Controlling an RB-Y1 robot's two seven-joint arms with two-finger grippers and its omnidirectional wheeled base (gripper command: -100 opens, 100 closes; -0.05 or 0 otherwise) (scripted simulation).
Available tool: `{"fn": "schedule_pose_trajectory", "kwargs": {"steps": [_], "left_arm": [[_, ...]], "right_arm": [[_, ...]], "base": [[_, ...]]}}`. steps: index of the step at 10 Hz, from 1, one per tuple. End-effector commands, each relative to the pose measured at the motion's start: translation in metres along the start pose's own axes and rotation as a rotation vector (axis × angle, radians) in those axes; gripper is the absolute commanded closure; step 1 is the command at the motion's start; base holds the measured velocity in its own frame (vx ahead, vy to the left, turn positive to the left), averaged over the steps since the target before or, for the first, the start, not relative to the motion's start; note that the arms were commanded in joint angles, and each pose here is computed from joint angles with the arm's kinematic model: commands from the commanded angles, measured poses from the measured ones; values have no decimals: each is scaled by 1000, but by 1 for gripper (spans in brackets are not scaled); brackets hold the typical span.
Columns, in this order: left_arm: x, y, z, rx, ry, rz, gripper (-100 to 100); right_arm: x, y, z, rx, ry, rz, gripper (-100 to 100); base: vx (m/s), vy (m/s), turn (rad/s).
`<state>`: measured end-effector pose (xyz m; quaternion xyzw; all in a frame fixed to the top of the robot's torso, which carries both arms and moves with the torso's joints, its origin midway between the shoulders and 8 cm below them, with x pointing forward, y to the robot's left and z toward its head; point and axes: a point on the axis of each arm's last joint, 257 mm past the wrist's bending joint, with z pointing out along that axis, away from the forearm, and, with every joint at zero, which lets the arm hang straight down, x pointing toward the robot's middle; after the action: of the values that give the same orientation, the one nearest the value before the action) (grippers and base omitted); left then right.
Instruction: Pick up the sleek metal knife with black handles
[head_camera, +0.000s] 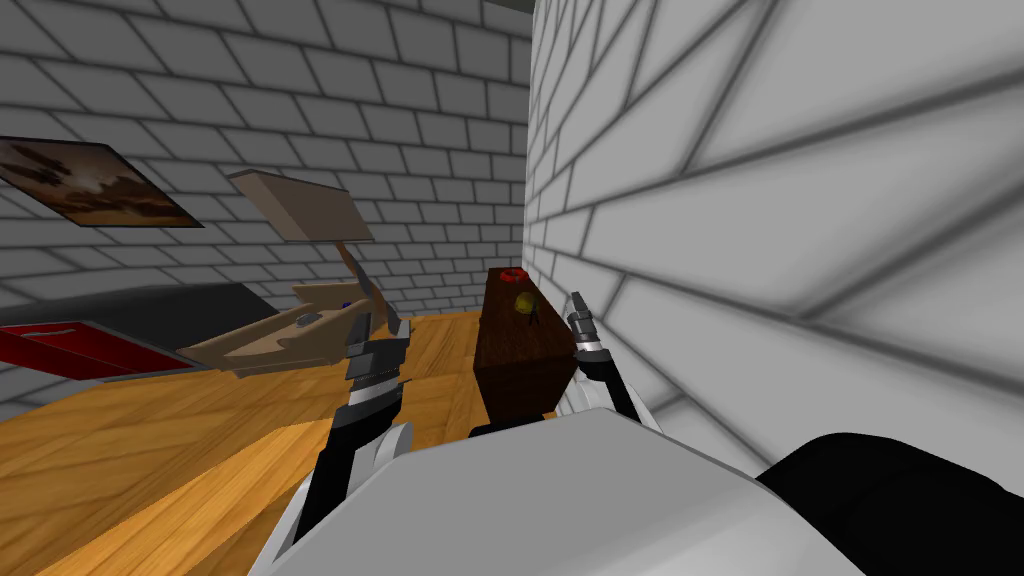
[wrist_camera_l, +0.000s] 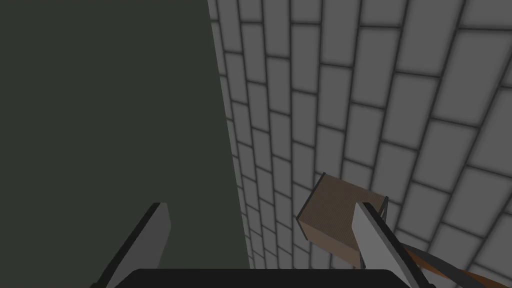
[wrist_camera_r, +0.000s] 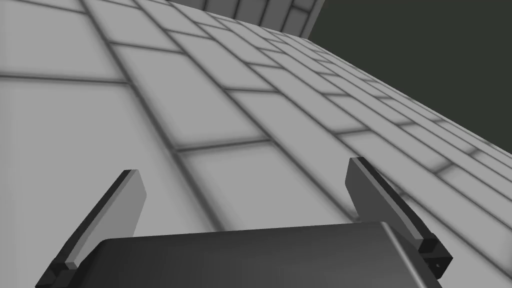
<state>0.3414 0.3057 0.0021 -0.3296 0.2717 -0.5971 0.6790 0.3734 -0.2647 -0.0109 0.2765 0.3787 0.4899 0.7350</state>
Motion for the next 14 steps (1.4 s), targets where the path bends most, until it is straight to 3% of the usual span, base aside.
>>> {"fn": "schedule_pose_trajectory", "kwargs": {"steps": [1,7,14], "left_arm": [[0,0,0,0,0,0,0],[0,0,0,0,0,0,0],[0,0,0,0,0,-1,0]], "right_arm": [[0,-2,-1,4,7,-6,-100],[-5,-65,-26,159,118,-119,-100],[-45,-162,-85,429,233,-281,-100]], "base": [[-2,7,25],[-41,115,77],[-63,214,111]]}}
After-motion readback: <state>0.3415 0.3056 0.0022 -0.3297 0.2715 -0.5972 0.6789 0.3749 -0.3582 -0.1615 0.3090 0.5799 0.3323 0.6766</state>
